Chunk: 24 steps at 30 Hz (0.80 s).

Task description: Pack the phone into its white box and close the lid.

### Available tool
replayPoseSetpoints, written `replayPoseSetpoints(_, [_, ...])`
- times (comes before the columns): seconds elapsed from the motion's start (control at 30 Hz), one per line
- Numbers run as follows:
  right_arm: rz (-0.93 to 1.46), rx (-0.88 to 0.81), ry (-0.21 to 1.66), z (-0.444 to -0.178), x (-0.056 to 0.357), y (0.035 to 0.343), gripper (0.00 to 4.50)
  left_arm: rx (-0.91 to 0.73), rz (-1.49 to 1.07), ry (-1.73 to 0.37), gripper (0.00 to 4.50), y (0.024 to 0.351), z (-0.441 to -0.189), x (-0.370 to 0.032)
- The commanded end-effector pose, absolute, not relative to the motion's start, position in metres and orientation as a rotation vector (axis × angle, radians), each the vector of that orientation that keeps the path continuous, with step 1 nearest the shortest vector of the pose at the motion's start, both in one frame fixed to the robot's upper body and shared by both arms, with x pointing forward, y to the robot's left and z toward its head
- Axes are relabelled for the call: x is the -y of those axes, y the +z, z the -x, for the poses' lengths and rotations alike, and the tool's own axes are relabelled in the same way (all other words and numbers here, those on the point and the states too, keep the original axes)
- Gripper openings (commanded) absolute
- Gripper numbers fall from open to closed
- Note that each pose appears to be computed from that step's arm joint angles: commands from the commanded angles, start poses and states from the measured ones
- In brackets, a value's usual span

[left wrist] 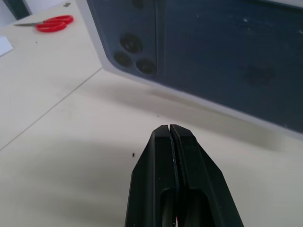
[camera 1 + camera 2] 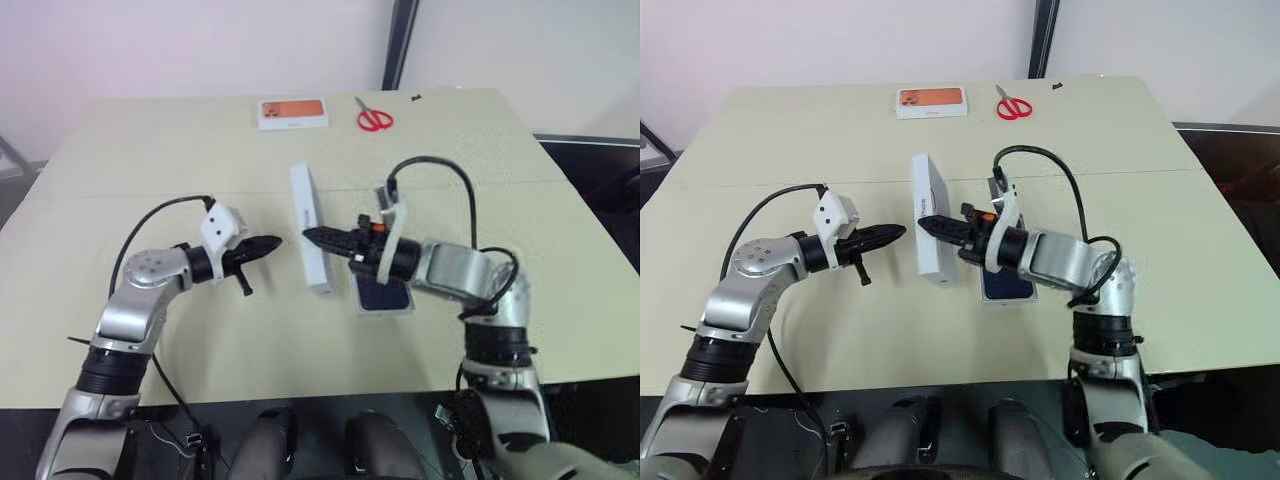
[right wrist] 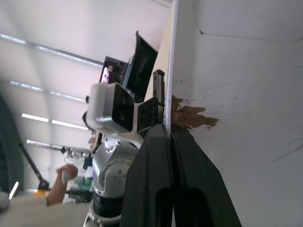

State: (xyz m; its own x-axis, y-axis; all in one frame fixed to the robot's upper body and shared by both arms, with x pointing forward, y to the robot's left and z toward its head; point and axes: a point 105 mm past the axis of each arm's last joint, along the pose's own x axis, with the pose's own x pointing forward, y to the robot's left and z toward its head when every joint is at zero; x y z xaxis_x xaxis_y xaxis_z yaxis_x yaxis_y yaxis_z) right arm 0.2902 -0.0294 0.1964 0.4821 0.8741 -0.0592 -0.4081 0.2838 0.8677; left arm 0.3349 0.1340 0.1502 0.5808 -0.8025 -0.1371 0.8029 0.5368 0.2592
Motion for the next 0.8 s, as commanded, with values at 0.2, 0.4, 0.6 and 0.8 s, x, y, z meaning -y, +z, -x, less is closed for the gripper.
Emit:
replayPoseSetpoints(0.2, [-0.889,-0.680,0.689,-0.298,0.060,0.168,0.61,0.024,-0.329,-1.048,0.05,0.151,-0.331,-0.100])
replayPoseSetpoints(0.4, [-0.750,-0.634,0.699,-0.304,0.081,0.181,3.48,0.018,-0.309,-1.126,0.05,0.144,-0.328,-0.068])
replayPoseSetpoints(0.6, [-0.280,-0.533,0.662,-0.318,0.122,0.211,4.35,0.008,-0.305,-1.167,0.05,0.139,-0.327,-0.034])
replayPoseSetpoints(0.8, [0.092,-0.432,0.588,-0.335,0.152,0.214,4.12,0.032,-0.295,-1.155,0.05,0.146,-0.330,-0.023])
